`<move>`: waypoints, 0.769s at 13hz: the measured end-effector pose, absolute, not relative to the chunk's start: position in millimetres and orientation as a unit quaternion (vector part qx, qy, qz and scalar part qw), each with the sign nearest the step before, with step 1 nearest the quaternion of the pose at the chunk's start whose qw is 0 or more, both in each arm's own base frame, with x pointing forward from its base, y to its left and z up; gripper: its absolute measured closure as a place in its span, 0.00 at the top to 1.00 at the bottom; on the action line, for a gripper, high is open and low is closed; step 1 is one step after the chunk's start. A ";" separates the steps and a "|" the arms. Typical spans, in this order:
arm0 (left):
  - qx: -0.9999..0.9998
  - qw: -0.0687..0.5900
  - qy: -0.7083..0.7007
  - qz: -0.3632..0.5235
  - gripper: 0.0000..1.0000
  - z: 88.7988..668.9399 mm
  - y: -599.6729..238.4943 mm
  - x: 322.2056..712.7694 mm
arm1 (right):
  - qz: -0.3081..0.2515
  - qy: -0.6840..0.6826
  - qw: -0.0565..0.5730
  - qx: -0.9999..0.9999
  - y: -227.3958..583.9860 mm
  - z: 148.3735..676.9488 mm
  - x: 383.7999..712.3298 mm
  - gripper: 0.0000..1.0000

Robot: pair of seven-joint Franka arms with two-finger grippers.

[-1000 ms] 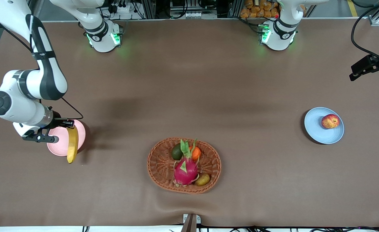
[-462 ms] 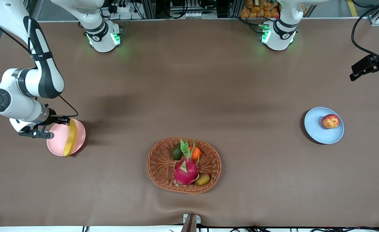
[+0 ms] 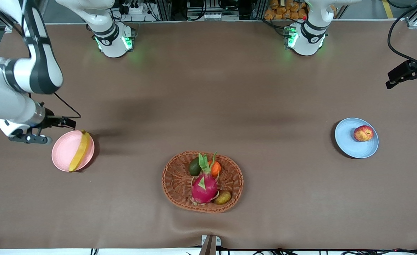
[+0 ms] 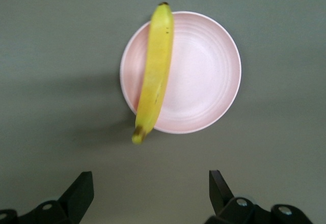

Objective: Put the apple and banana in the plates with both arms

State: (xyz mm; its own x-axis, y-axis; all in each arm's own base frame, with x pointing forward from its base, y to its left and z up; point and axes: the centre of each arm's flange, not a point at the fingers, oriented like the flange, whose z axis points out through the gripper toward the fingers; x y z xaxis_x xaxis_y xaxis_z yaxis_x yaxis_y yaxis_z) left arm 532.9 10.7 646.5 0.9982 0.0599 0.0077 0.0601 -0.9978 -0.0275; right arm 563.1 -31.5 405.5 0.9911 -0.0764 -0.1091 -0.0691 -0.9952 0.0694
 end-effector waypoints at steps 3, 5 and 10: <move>-1.000 0.015 -0.027 -0.003 1.00 646.5 7.4 533.0 | -0.077 -0.029 -0.012 0.997 2.4 492.5 552.5 1.00; -1.000 0.015 -0.026 -0.003 1.00 646.5 6.2 533.0 | -0.082 -0.009 -0.019 0.996 3.9 543.6 547.9 1.00; -1.000 0.015 -0.027 -0.004 1.00 646.6 6.4 533.0 | -0.056 0.057 -0.022 0.997 -0.4 625.9 532.8 1.00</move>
State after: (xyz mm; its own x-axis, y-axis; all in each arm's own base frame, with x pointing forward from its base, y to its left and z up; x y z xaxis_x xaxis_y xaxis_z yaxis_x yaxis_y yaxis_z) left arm 533.0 6.4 646.6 0.9986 0.0531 0.0080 0.0534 -0.9981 -0.0296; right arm 532.8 -0.4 625.9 0.9872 0.1157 -0.1099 0.1107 -0.9926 -0.0504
